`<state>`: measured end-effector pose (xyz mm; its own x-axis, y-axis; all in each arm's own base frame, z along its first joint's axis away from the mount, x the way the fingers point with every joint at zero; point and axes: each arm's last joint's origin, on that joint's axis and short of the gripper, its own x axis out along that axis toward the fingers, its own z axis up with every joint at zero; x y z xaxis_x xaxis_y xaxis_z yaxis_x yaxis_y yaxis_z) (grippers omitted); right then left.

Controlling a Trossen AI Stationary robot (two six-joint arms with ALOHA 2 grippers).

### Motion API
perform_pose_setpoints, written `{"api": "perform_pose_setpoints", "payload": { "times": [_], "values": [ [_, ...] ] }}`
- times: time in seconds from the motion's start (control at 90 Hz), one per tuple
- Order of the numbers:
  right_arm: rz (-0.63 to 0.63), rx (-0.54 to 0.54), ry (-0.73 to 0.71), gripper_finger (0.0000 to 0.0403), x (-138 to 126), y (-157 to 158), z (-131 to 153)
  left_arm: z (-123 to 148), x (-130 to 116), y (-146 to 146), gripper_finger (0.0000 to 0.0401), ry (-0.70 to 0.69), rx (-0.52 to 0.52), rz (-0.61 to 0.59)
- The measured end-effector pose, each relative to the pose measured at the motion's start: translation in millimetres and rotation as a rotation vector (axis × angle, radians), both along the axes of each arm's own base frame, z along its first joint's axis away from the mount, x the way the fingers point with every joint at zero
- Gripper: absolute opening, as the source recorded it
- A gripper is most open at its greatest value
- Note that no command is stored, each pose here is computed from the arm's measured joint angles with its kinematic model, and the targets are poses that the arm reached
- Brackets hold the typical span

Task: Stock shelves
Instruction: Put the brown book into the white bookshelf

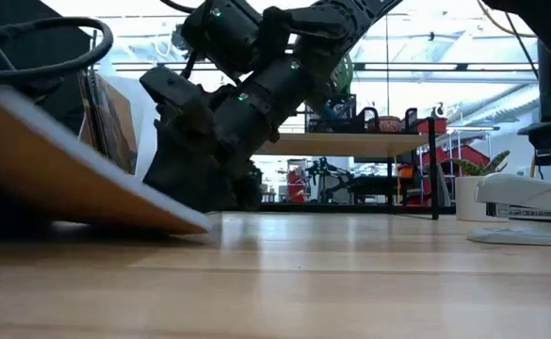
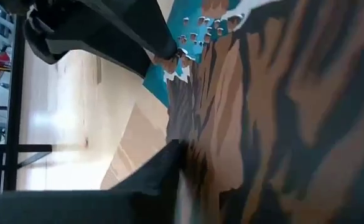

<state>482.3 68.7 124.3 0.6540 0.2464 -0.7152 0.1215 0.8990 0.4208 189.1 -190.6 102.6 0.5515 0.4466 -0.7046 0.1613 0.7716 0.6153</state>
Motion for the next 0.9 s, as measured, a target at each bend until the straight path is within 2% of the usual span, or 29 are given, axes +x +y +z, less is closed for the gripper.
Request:
{"api": "perform_pose_setpoints", "payload": {
  "times": [0.089, 0.322, 0.489, 0.633, 0.744, 0.9],
  "values": [
    [0.016, -0.06, 0.025, 0.0157, -7.2, 2.7, 13.1, 2.0, 1.5, -1.4, 0.0013, 0.005, 0.007, -0.002],
    [-0.068, -0.405, 0.072, 0.0157, -43.2, 21.2, 75.2, 14.0, 7.2, -9.2, 0.0008, 0.047, -0.01, 0.003],
    [-0.092, -0.541, -0.03, 0.0157, -68.3, 64.0, 112.9, 22.5, 15.0, -9.6, 0.0003, 0.138, -0.074, 0.032],
    [-0.074, -0.653, -0.075, 0.0157, -85.9, 106.3, 112.5, 31.8, 26.1, -6.3, 0.0002, 0.216, -0.147, 0.083],
    [-0.11, -0.694, -0.101, 0.0157, -95.1, 135.8, 99.7, 42.1, 35.1, -5.9, 0.0002, 0.268, -0.193, 0.106],
    [-0.139, -0.673, -0.131, 0.0157, -98.8, 167.6, 70.0, 64.7, 49.5, -8.7, 0.0001, 0.32, -0.237, 0.098]
  ]
}}
